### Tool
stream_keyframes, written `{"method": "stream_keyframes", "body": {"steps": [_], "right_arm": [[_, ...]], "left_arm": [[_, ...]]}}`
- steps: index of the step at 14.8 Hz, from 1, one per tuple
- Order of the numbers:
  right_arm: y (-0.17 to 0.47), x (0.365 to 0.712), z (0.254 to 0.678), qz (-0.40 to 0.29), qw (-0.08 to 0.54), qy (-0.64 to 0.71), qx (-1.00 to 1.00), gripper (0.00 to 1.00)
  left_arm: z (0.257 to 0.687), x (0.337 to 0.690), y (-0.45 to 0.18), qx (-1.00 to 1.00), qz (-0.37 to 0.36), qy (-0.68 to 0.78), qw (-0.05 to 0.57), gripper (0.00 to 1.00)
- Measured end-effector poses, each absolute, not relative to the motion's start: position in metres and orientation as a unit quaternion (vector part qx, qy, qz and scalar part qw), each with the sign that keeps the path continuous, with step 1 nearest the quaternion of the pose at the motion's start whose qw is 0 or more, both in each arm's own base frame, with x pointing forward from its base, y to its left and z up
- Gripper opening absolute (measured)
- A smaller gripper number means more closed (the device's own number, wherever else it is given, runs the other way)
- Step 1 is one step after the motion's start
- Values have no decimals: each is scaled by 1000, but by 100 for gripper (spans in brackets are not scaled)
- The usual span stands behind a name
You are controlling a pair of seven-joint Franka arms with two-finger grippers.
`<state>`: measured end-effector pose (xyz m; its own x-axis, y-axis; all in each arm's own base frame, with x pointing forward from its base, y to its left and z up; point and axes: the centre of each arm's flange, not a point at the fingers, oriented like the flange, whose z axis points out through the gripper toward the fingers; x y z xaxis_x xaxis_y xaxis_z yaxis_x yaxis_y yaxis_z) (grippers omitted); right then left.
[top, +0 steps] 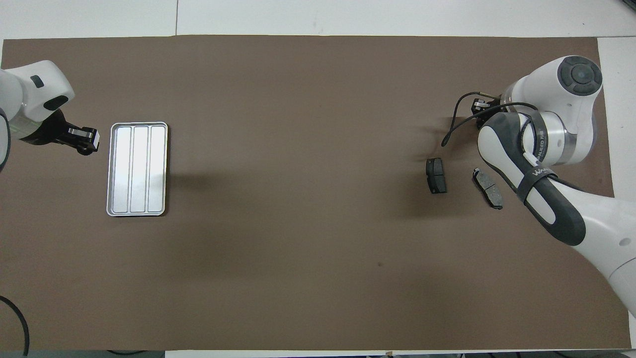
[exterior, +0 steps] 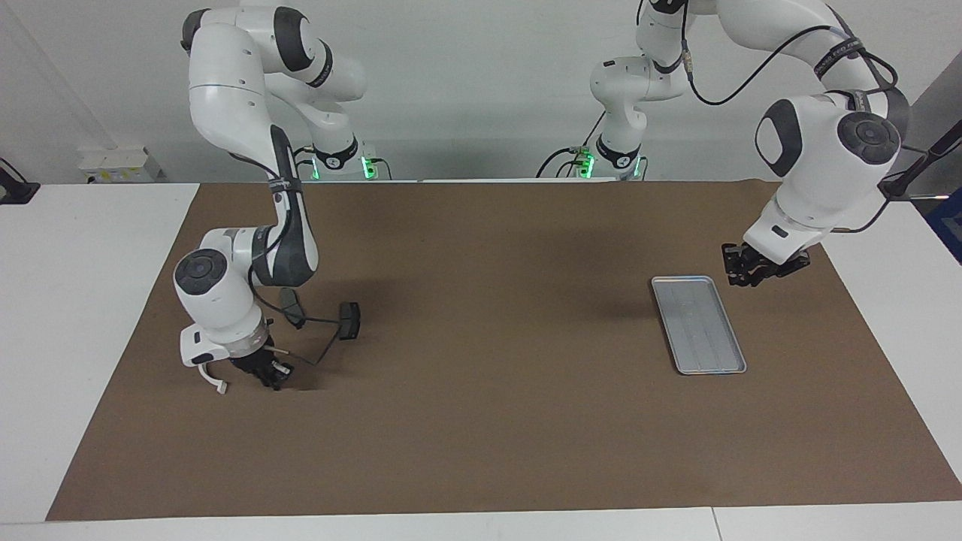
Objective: Pick bearing gear from pile to tray
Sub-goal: 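Carry the bearing to the tray while the right gripper reaches another bearing, then release the bearing into the tray while the right gripper carries another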
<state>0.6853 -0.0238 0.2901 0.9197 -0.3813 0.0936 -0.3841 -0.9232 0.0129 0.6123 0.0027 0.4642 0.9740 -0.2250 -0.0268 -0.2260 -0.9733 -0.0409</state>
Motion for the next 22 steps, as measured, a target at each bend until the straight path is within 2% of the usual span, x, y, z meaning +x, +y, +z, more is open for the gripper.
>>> {"method": "stream_keyframes", "body": {"steps": [5, 9, 11, 18, 22], "right_arm": [[-19, 691, 310, 21, 21, -194, 981, 20], [-8, 693, 327, 12, 24, -187, 982, 20], [8, 690, 350, 6, 27, -177, 984, 20], [108, 649, 460, 1, 38, -140, 989, 20], [201, 619, 491, 14, 33, -188, 982, 20]], "left_arm": [[379, 578, -13, -993, -26, 119, 5, 35], [347, 563, -13, -993, -27, 119, 4, 35], [334, 555, -12, -993, -26, 118, 4, 35], [309, 538, -11, -993, -30, 118, 4, 35], [301, 532, -5, -993, -28, 114, 4, 35]]}}
